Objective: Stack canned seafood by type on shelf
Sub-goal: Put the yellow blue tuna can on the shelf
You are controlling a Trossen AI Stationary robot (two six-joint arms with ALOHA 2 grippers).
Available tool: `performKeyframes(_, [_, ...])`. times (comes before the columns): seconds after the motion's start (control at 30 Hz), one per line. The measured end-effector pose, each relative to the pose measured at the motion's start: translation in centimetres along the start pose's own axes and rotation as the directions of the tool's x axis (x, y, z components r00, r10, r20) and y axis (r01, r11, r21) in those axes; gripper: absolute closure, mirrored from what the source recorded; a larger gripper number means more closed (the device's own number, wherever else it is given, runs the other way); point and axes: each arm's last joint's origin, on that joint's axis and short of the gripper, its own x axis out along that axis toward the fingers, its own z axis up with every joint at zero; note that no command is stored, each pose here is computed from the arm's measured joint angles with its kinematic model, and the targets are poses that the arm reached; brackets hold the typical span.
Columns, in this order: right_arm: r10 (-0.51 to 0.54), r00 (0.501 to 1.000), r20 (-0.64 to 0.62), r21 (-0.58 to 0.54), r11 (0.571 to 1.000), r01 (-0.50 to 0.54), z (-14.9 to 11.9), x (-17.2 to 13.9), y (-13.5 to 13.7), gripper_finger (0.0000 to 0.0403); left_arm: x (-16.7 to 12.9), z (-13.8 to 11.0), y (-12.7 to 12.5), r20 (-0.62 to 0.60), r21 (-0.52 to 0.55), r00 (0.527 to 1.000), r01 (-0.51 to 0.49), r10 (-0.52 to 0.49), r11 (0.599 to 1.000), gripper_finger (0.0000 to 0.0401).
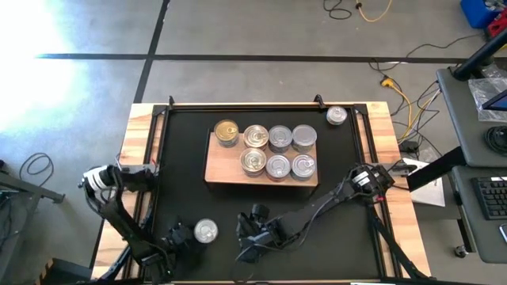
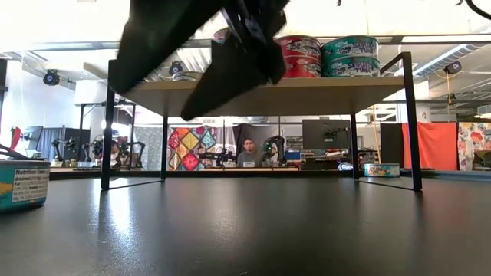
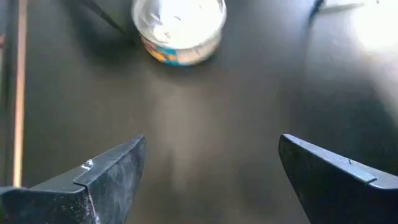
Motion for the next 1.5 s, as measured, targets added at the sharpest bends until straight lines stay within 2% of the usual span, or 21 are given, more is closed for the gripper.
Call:
performKeyframes(0.27, [0.034,0.998,0.05,-0.094,0.995,-0.029,1.1,-0.2,0.1,0.0044,2.0,-1.9,-2.2,0.163,-0.033,0.973,-0.16,0.163,0.987,0.0011])
performKeyframes(0.47, [0.041,0.991,0.126,-0.065,0.997,-0.033,1.4,2.1,-0.4,0.0044,2.2,-2.1,-2.6,0.182,-0.032,0.968,-0.171,0.174,0.985,0.0003])
performKeyframes(0.53, [0.006,0.987,0.161,-0.058,0.998,0.003,1.1,3.4,-0.5,0.0044,2.3,-2.2,-2.5,0.19,-0.029,0.967,-0.169,0.171,0.985,0.0002])
performKeyframes(0.63, [-0.1,0.979,0.176,-0.044,0.993,0.109,0.1,5.4,-0.9,0.0044,2.5,-2.4,-2.3,0.207,-0.023,0.964,-0.164,0.165,0.986,0.0001])
performKeyframes(0.8, [-0.247,0.945,0.213,0.057,0.969,0.24,-0.9,7.5,-1.5,0.0044,2.8,-2.3,-2.5,0.245,0.016,0.959,-0.15,0.141,0.989,0.0001])
performKeyframes(0.9, [-0.287,0.932,0.221,0.136,0.955,0.262,-1.4,8.6,-1.8,0.0044,3.0,-2.4,-2.3,0.256,0.023,0.957,-0.147,0.136,0.989,0.0001])
performKeyframes(1.0, [-0.279,0.932,0.232,0.184,0.953,0.24,-1.7,9.7,-1.6,0.0051,3.1,-2.5,-2.1,0.265,0.02,0.956,-0.137,0.127,0.99,0.0001])
performKeyframes(1.1, [-0.255,0.936,0.244,0.226,0.953,0.2,-1.5,10.2,-1.2,0.0074,3.2,-2.6,-2.0,0.273,0.023,0.955,-0.131,0.12,0.991,0.0001])
performKeyframes(1.2, [-0.253,0.934,0.252,0.264,0.947,0.185,-1.3,10.9,-0.8,0.0114,3.3,-2.6,-2.0,0.293,0.033,0.951,-0.117,0.102,0.993,0.0001])
performKeyframes(1.5, [-0.2,0.943,0.267,0.246,0.96,0.134,-0.9,12.3,0.2,0.0247,4.1,-2.1,-1.9,0.352,0.016,0.931,-0.103,0.091,0.995,0.0])
